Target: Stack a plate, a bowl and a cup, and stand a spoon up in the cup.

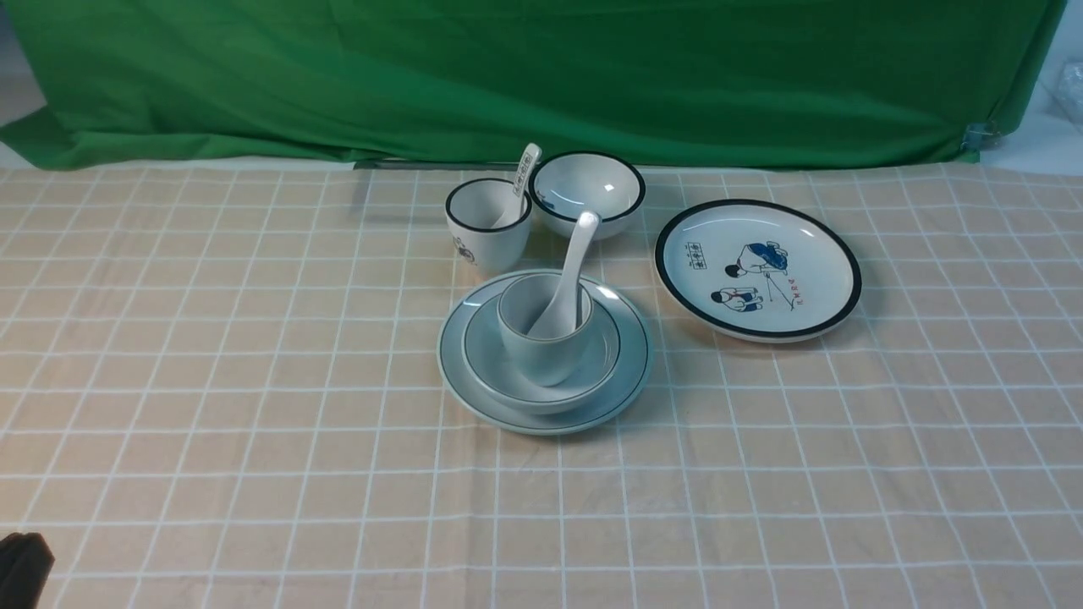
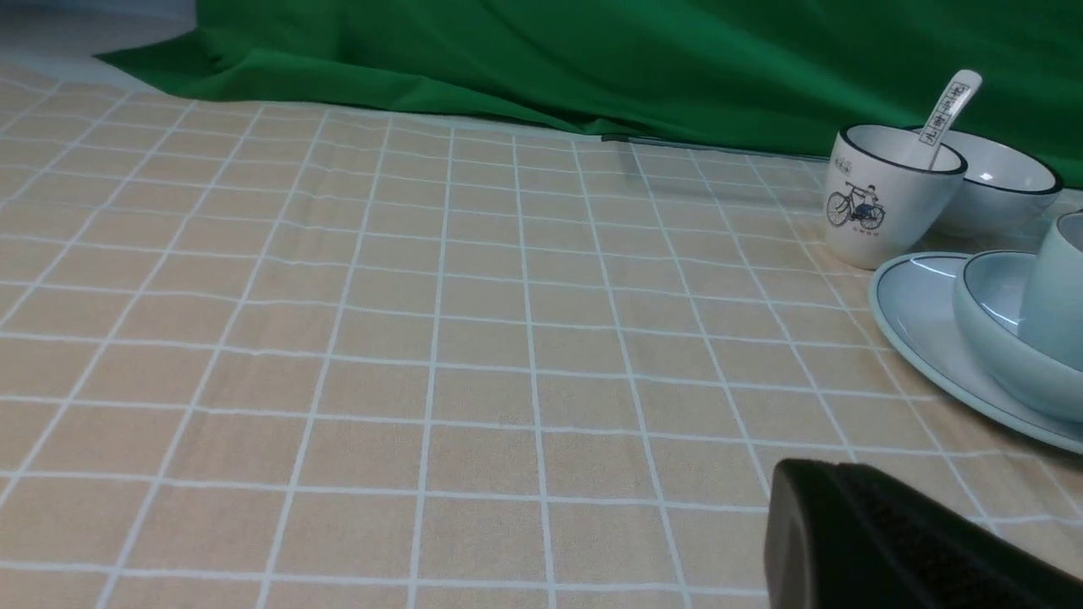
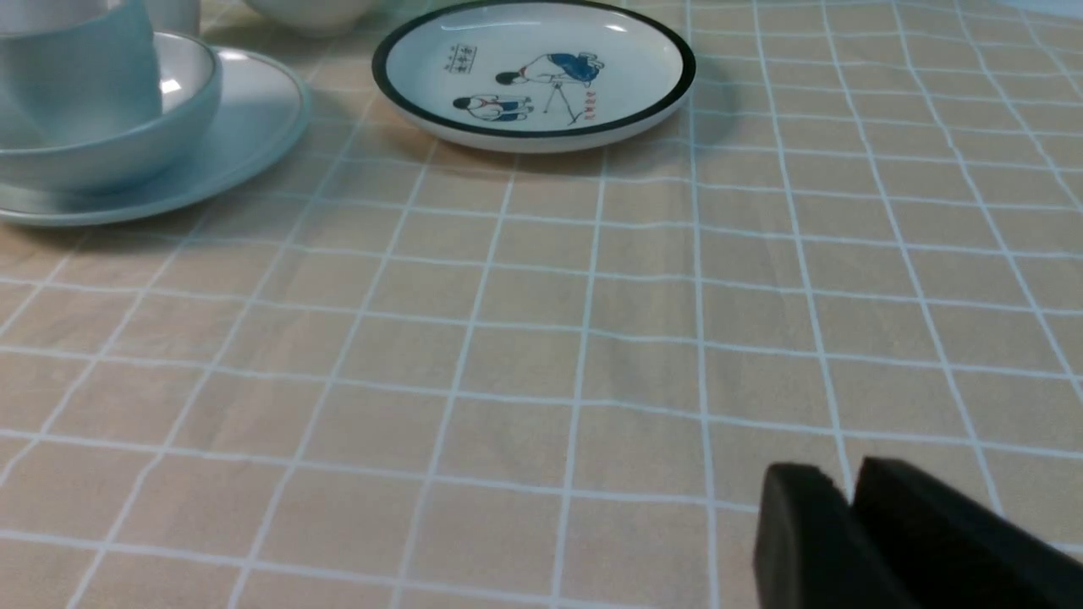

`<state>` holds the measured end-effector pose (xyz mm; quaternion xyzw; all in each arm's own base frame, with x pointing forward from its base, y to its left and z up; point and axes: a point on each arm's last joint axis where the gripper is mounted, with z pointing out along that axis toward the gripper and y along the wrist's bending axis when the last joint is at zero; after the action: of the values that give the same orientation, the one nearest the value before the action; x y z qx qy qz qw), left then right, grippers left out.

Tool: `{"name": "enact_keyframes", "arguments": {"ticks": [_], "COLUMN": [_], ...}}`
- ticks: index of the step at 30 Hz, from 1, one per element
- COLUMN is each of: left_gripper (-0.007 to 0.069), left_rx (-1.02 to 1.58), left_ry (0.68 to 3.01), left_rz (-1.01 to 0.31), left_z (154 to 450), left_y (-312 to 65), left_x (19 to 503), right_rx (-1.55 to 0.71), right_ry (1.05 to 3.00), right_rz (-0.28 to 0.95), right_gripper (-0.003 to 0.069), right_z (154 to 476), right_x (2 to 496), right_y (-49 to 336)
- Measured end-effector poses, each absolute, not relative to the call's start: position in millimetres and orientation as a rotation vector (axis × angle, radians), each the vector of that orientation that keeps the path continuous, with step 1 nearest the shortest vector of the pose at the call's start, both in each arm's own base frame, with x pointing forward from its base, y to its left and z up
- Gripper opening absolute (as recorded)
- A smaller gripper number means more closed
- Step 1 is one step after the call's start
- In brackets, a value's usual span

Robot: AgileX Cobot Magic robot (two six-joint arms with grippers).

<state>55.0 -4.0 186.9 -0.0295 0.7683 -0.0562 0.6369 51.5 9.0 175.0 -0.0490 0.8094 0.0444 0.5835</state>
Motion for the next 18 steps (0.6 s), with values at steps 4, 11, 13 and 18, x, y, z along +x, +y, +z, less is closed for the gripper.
{"name": "enact_keyframes", "arguments": {"ticks": [4,11,13,18], "left_gripper": [0.0007,0.0007,0.0007,0.0007], "left_rx": [-0.062,-0.062,-0.062,-0.062], "left_ry": [1.755,1.755,1.755,1.74], "left_rz": [-0.129,-0.129,-0.129,-0.127], "left_z": [186.9,186.9,186.9,188.2], "left_y": [-4.3,-4.3,-4.3,-4.1], "left_x": [55.0,55.0,55.0,55.3], "right_rx": [-0.114,-0.114,-0.114,-0.114], "right_ry": [1.889,1.889,1.889,1.889], "right_rz": [0.104,0.104,0.104,0.104], "right_gripper": [0.0144,0.016,0.0165,0.0178], "right_z": [175.0,175.0,175.0,175.0], "right_x": [51.5,51.5,51.5,51.5], "right_y": [9.0,9.0,9.0,9.0]}}
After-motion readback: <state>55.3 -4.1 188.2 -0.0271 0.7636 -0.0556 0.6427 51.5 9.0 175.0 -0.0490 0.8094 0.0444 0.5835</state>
